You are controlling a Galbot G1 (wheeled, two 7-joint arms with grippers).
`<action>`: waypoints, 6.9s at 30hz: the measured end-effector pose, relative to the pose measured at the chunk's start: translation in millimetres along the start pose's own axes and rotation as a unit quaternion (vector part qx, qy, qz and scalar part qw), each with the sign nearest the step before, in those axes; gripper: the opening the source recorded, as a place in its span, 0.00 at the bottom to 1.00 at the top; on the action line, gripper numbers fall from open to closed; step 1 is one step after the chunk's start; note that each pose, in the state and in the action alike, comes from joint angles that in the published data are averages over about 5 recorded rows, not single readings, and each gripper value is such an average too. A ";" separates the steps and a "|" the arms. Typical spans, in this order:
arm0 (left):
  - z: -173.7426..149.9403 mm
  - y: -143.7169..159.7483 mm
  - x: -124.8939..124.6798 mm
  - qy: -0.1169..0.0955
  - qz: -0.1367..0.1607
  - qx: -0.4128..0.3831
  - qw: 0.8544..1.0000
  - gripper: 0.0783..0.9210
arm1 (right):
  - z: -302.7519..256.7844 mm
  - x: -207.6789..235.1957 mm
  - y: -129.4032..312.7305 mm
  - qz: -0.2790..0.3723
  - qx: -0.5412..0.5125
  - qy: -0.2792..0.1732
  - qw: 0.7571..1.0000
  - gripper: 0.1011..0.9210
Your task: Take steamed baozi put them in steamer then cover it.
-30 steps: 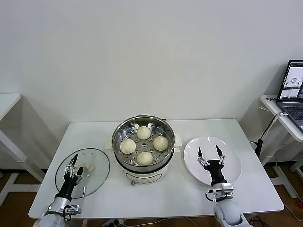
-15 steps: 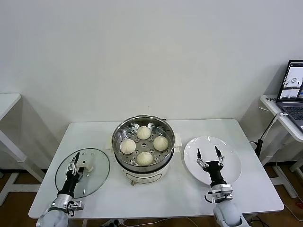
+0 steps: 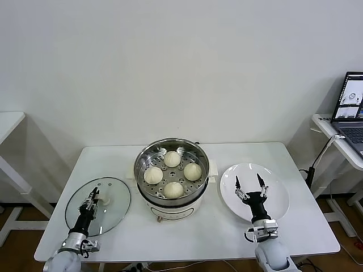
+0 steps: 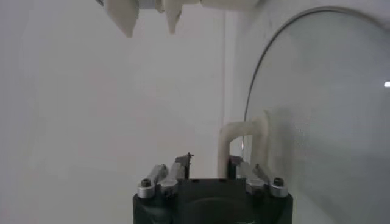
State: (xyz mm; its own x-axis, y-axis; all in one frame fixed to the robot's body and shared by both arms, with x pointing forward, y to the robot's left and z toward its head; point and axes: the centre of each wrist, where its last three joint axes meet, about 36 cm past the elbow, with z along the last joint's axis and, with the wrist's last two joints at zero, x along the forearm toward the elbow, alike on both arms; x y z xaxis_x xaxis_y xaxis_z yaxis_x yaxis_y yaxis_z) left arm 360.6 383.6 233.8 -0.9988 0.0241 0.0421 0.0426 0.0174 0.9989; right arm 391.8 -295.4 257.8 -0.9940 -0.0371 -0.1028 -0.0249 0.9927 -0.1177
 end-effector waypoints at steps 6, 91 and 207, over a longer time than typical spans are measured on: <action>3.1 3.4 1.7 0.004 0.001 0.005 1.000 0.13 | 0.1 -0.1 2.4 -0.002 -0.001 -0.002 1.000 0.88; -353.6 212.1 -50.0 0.006 -0.008 0.036 0.999 0.13 | 9.9 -27.7 11.9 0.031 0.001 0.015 0.999 0.88; -73.8 148.1 25.6 -0.044 -0.032 0.517 0.854 0.88 | -38.9 8.0 1.6 0.027 -0.062 0.071 0.995 0.88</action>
State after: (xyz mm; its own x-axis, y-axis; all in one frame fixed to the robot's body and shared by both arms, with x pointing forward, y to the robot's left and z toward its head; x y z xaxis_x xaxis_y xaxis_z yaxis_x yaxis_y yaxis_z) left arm 339.7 313.0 384.2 -0.9962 0.0636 -0.0588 0.0306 0.8938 0.4475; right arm 379.7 -289.6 295.2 -0.9991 0.0253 0.0352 0.0256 0.9996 0.0081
